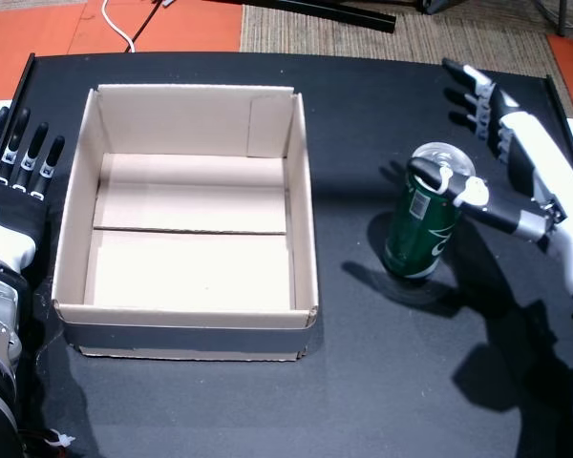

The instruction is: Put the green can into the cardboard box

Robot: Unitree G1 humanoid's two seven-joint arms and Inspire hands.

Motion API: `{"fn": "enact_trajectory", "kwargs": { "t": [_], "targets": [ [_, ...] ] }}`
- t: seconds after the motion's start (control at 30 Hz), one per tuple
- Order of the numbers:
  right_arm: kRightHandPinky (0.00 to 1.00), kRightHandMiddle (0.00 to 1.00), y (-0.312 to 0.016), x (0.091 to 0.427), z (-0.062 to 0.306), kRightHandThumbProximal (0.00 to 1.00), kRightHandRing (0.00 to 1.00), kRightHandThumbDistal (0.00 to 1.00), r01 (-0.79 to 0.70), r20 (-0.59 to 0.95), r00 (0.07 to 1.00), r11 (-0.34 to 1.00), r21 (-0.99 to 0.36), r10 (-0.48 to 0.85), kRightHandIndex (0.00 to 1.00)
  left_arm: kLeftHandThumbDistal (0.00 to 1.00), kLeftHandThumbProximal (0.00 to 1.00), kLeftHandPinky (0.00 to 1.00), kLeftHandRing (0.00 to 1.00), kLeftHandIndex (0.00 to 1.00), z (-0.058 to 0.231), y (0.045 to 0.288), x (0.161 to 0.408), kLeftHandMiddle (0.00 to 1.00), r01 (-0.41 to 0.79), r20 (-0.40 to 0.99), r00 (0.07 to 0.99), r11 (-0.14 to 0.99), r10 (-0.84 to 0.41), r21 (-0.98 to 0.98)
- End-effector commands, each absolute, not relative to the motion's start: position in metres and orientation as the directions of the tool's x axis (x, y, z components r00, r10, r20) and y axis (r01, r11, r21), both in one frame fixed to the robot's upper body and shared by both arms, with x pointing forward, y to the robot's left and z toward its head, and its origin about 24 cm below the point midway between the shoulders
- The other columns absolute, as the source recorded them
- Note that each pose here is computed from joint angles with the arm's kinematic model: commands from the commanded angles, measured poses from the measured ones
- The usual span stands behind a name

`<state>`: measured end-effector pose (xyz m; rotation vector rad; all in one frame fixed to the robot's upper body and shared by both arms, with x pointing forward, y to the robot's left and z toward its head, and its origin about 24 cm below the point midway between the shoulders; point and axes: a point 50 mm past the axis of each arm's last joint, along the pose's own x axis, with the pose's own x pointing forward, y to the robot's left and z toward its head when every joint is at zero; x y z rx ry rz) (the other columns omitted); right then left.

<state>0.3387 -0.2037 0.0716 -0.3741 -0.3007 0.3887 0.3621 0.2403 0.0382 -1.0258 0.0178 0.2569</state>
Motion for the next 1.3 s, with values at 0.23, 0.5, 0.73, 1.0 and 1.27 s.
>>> {"fn": "enact_trajectory", "kwargs": {
  "t": [0.23, 0.5, 0.73, 1.0, 1.27],
  "targets": [
    [1.0, 1.0, -0.206, 0.342, 0.076, 0.52, 1.0, 0.86, -0.305, 0.221, 0.884, 0.867, -0.394, 0.411, 0.99, 0.0, 0.99, 0.74, 0.6, 0.45, 0.037, 0.242, 0.361, 0.47, -0.228, -0.143, 0.969, 0.5, 0.202, -0.835],
    [1.0, 1.0, -0.211, 0.347, 0.079, 0.47, 1.0, 0.81, -0.289, 0.215, 0.899, 0.886, -0.361, 0.381, 1.0, 0.0, 1.0, 0.74, 0.61, 0.44, 0.036, 0.243, 0.361, 0.46, -0.23, -0.145, 0.968, 0.498, 0.204, -0.836],
    [1.0, 1.0, -0.208, 0.353, 0.077, 0.5, 1.0, 0.91, -0.289, 0.16, 0.916, 0.883, -0.37, 0.367, 1.0, 0.0, 1.0, 0.76, 0.59, 0.46, 0.036, 0.243, 0.36, 0.47, -0.223, -0.139, 0.97, 0.503, 0.201, -0.835],
    [1.0, 1.0, -0.2, 0.359, 0.068, 0.57, 1.0, 1.0, -0.319, 0.039, 0.929, 0.852, -0.416, 0.368, 1.0, 0.0, 1.0, 0.74, 0.6, 0.44, 0.036, 0.242, 0.36, 0.46, -0.228, -0.143, 0.969, 0.498, 0.203, -0.837],
    [1.0, 1.0, -0.193, 0.359, 0.061, 0.54, 1.0, 1.0, -0.379, -0.032, 0.913, 0.817, -0.434, 0.406, 1.0, 0.0, 1.0, 0.72, 0.6, 0.45, 0.036, 0.242, 0.36, 0.47, -0.229, -0.145, 0.969, 0.499, 0.201, -0.836]
  ]
}}
